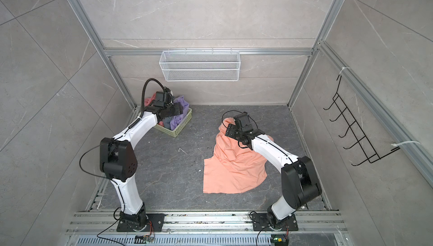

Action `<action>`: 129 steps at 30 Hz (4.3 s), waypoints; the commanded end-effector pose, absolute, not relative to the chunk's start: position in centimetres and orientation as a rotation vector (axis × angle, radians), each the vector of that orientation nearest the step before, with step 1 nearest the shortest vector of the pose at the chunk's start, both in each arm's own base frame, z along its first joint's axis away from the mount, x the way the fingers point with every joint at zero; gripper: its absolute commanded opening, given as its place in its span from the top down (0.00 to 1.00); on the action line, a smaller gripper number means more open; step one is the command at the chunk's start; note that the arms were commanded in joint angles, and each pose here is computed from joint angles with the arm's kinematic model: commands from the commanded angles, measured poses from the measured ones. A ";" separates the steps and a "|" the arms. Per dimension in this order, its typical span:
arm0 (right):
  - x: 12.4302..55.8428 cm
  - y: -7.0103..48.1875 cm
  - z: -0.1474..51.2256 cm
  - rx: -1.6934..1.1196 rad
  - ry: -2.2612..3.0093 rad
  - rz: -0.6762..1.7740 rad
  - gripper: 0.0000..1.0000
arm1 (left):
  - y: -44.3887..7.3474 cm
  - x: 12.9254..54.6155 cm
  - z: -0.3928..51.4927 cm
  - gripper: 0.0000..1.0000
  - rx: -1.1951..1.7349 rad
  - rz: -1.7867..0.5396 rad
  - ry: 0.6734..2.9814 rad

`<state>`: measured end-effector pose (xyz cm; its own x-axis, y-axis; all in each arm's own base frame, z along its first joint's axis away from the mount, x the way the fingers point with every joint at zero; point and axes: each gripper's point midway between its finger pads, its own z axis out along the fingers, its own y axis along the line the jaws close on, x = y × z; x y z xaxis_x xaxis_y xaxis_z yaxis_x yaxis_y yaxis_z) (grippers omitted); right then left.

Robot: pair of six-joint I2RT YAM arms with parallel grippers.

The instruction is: Fold and stack the t-shirts

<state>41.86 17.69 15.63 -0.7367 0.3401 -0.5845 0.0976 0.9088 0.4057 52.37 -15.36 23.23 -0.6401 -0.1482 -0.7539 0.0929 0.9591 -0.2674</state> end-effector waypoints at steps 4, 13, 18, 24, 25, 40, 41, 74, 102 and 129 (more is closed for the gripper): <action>43.7 20.9 14.3 0.211 2.424 0.540 0.24 | -21.7 43.9 25.8 0.26 0.133 -0.615 2.265; 45.6 21.5 11.1 0.171 2.499 0.408 0.25 | -25.4 38.8 17.6 0.25 0.027 -0.733 2.419; 45.9 21.5 9.4 0.185 2.540 0.380 0.26 | -25.6 42.8 15.8 0.23 -0.083 -0.689 2.395; 45.2 21.5 8.4 0.178 2.558 0.390 0.26 | -24.4 48.5 11.8 0.22 -0.250 -0.595 2.435; 45.1 21.4 8.1 0.177 2.561 0.387 0.26 | -24.0 49.3 11.2 0.23 -0.284 -0.593 2.437; 47.2 20.9 8.3 0.152 2.573 0.444 0.26 | -15.4 60.7 9.1 0.23 -0.459 -0.365 2.287; 47.4 21.2 8.3 0.133 2.576 0.454 0.26 | -14.5 61.5 9.4 0.23 -0.478 -0.356 2.269; 48.1 21.8 2.7 0.233 2.822 0.240 0.26 | -30.6 31.7 8.1 0.25 0.324 -0.529 2.739; 47.5 24.3 3.0 0.223 2.794 0.419 0.93 | -31.6 24.3 3.9 1.00 0.445 -0.191 2.857; 42.8 16.8 26.3 0.267 2.105 0.636 0.24 | -10.9 30.7 29.6 0.63 -0.105 -0.124 2.176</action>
<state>43.12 18.82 37.19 -0.4558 0.4198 -0.7849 -0.2495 0.7862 0.5654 32.06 -12.85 35.54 -0.4510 -0.0839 -0.8886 0.0951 0.9854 -0.1413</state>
